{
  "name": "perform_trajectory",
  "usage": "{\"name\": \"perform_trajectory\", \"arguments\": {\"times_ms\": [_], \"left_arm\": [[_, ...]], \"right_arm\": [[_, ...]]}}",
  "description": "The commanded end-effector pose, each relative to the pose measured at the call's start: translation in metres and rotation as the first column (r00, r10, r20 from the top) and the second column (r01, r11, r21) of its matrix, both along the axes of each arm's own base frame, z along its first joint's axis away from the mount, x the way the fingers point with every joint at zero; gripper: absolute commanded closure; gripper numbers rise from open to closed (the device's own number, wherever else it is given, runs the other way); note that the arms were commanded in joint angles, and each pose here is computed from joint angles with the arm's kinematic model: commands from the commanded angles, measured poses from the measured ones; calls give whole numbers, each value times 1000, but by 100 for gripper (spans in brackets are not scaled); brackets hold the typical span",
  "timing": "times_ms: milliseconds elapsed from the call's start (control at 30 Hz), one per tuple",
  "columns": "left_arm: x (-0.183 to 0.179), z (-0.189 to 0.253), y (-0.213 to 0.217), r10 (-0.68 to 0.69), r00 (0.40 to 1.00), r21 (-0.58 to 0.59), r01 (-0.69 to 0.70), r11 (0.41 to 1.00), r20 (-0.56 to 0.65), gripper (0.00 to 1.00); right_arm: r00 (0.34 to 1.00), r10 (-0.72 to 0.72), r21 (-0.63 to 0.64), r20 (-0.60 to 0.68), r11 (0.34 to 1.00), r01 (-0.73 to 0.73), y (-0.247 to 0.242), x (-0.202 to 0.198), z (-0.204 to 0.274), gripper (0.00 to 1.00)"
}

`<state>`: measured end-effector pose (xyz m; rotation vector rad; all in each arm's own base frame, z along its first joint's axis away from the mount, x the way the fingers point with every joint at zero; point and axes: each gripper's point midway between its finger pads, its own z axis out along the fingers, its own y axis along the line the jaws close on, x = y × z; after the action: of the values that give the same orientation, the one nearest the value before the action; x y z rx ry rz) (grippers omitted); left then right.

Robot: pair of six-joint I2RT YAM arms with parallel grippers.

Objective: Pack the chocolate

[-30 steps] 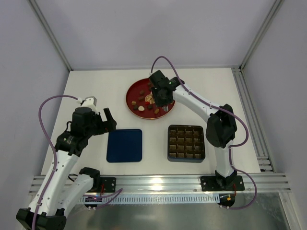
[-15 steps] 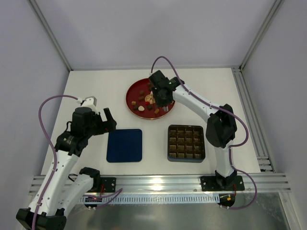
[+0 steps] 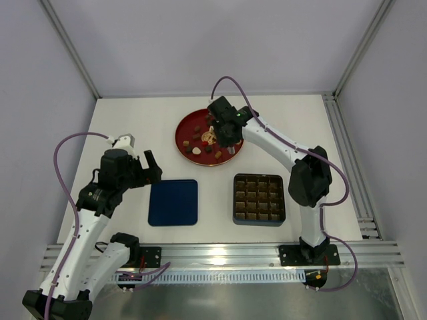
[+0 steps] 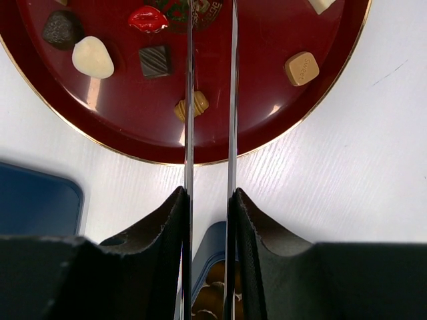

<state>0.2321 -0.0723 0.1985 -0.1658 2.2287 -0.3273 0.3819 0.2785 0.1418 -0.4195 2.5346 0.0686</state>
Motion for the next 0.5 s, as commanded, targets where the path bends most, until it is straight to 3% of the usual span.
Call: {"name": "perform_trajectory", "arguments": {"times_ms": [0, 467], "left_arm": [[4, 7, -2, -15, 999, 0, 15, 1000, 41, 0], [4, 7, -1, -12, 999, 2, 12, 1000, 40, 0]], "right_arm": [[996, -13, 42, 88, 999, 9, -5, 2, 40, 65], [994, -24, 71, 105, 997, 17, -24, -23, 65, 65]]}}
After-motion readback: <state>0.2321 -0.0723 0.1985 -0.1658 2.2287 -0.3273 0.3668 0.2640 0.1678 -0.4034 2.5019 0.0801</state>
